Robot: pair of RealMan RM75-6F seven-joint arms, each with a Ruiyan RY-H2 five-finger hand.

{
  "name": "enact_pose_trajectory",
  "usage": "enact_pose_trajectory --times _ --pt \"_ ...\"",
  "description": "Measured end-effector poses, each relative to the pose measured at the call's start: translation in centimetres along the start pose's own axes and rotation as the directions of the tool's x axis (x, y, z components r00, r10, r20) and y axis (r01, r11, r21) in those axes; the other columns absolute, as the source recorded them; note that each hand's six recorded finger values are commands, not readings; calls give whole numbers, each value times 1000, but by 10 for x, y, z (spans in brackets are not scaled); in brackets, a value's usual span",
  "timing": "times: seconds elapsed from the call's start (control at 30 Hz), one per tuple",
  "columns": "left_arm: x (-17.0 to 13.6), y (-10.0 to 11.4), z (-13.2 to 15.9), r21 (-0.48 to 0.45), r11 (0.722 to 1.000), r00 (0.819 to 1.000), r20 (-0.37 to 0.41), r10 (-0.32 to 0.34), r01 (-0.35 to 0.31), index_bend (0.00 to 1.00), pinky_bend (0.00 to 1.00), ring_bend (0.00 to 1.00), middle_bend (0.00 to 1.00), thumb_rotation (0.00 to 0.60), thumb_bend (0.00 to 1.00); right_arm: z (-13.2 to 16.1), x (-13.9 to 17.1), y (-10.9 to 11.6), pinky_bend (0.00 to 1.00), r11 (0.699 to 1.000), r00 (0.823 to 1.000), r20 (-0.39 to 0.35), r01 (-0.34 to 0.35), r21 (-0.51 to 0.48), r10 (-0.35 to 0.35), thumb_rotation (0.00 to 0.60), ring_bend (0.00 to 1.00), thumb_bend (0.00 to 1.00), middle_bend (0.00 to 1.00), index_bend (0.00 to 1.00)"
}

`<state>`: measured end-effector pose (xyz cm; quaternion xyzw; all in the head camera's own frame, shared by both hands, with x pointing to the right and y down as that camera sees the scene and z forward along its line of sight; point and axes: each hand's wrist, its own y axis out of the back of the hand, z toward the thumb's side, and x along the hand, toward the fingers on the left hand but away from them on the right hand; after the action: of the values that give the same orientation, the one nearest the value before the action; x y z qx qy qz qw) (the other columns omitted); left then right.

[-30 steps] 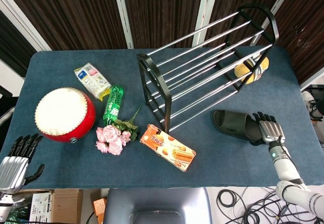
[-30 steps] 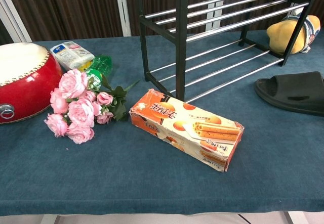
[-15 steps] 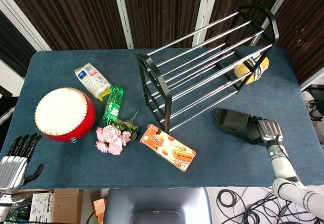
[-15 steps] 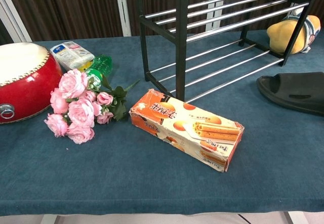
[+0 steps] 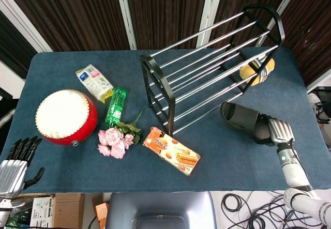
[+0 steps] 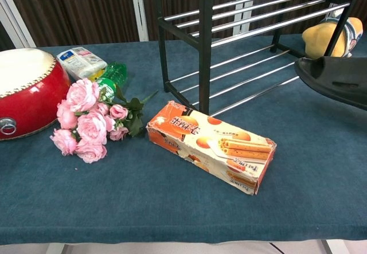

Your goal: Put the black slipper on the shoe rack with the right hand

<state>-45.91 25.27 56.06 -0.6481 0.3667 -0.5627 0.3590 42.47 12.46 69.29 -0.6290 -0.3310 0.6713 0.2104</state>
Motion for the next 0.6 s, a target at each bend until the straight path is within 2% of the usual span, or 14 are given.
enact_pose_trajectory --times 0.17,0.37,0.6 --pt "2 -2 0 -1 1000 1000 0 -10 10 0 36 0 52 600 357 15 -9 14 756 996 1000 -4 3 -87 -3 600 664 144 627 840" --pt "5 -3 -2 -5 1000 1000 -13 -21 21 0 38 0 53 600 357 45 -33 23 725 988 999 24 -31 -154 35 600 643 144 627 801" --pt "9 -3 -6 -26 999 999 -21 -36 35 0 38 0 52 600 357 105 -67 18 683 973 993 68 -83 -217 100 600 626 144 627 780"
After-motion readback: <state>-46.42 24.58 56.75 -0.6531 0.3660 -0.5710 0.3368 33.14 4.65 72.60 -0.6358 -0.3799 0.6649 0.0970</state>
